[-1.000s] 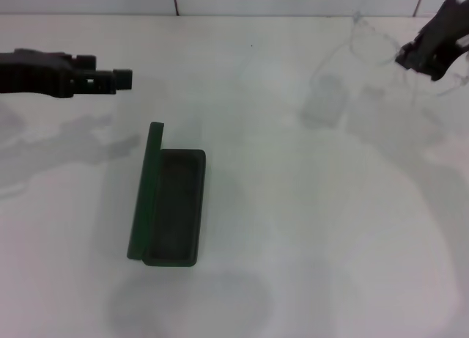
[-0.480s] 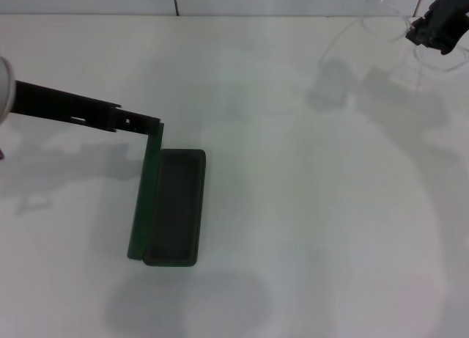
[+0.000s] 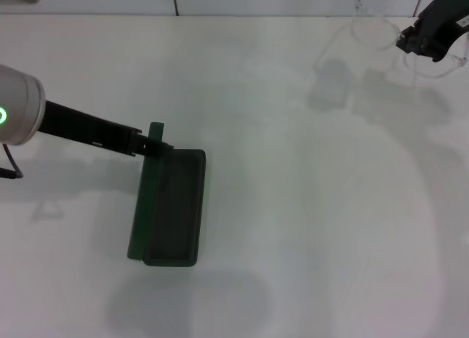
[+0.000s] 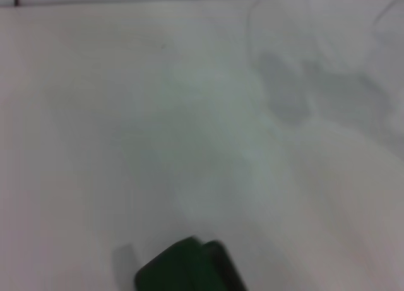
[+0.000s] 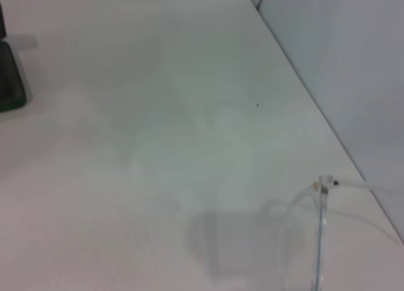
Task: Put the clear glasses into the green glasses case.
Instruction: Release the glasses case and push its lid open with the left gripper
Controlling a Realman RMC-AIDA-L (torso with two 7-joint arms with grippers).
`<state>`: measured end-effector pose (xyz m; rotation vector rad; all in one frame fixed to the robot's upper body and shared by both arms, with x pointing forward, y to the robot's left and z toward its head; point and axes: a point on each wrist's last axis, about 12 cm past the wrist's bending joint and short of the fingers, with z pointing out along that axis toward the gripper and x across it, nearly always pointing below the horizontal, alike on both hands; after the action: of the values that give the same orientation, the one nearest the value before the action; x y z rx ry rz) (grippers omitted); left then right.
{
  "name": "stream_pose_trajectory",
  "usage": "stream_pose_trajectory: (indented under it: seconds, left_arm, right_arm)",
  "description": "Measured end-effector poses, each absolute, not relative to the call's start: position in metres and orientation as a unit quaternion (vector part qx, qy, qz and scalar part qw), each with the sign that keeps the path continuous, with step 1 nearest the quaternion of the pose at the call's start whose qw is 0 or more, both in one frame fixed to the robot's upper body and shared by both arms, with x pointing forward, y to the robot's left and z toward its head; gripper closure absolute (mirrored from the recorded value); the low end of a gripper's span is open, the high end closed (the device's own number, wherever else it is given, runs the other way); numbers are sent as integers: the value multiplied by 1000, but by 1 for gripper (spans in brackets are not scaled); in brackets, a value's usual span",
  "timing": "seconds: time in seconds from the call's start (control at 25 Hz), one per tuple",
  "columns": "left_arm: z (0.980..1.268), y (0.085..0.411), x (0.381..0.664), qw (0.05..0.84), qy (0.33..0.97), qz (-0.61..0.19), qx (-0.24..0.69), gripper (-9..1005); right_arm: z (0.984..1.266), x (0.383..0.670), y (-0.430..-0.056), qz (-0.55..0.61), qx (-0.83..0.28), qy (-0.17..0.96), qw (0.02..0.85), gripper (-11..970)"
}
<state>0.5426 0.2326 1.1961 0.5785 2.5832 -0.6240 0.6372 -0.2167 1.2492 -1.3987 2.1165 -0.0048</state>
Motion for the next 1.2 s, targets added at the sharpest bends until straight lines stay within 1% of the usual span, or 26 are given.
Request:
stream_pose_trajectory:
  seconds: [0.28,0.6,1.16,1.2]
  left_arm:
    - [1186,233,543,189,940,-198,203,314]
    - [1173,229,545,162,945,-202,202,327]
    - [1160,226,552,152,947,-196,202,350]
    - [1161,226,552,154,946,-196,206,382]
  right_arm:
    - [1248,636,-216,7,-528,795,299,894]
    - [1244,633,-216,16,-532,794,294,894]
    - [1243,629,-219,31,-532,792,298,895]
    - [1243,629,-220,30,-531,792,299,895]
